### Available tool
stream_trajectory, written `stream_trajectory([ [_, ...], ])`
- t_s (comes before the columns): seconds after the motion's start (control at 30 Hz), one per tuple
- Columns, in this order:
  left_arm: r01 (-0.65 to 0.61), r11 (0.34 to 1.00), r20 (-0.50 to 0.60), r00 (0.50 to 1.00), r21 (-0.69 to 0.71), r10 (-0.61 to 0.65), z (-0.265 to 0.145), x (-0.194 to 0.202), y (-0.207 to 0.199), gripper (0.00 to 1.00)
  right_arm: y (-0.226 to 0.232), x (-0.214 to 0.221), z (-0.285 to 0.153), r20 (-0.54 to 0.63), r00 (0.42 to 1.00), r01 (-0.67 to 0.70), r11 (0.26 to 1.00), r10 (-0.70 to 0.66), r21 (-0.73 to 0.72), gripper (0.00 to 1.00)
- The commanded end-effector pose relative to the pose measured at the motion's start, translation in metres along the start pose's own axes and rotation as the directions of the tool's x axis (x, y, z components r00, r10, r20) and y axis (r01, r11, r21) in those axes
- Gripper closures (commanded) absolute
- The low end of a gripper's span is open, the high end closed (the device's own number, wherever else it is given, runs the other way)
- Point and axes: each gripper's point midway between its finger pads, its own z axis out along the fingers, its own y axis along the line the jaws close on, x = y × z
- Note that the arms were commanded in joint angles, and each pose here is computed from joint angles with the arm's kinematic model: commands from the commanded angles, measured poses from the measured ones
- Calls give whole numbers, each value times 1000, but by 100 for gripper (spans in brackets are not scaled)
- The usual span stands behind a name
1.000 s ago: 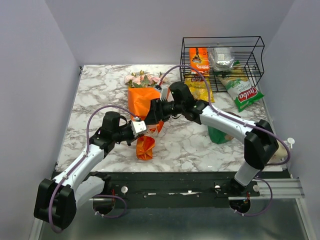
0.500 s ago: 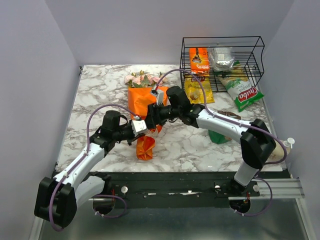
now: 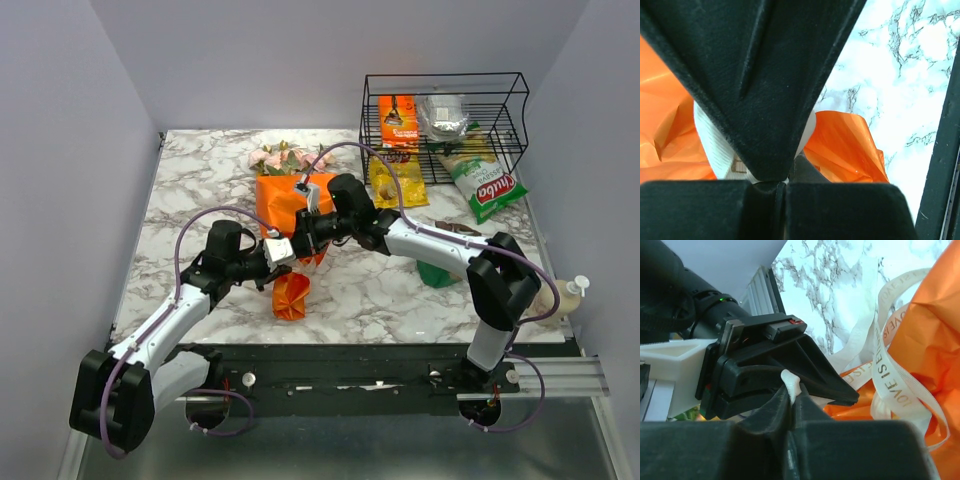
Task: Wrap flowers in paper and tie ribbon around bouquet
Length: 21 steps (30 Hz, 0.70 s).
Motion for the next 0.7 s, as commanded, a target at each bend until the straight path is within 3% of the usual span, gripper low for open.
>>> stream_trajectory([
  [0.0,-7,1000,39,999,9,6,1,-16,2,100,18,-5,0,17,998,59,997,-58,-59,100],
  [0.07,-1,1000,30,1000,-3,1,1,-15,4,96,8,-1,-2,27,998,51,999,-50,-12,100],
  [0.13,1,1000,16,1000,-17,-1,0,-12,6,76,-1,2,-4,33,999,35,999,-36,31,100],
  [0.17,2,1000,-5,1000,-25,-2,-2,-8,7,60,-4,4,-5,31,999,27,999,-28,43,100],
  [0.37,-81,996,-76,994,47,84,-14,-3,-6,24,-19,6,-9,34,999,28,993,-32,115,100],
  [0.47,-99,990,-83,991,97,108,-23,-10,-14,16,-23,7,-10,31,999,25,991,-30,132,100],
  [0.67,-35,978,-74,996,207,51,-51,-34,-27,14,-40,2,-17,58,998,-30,985,20,171,100],
])
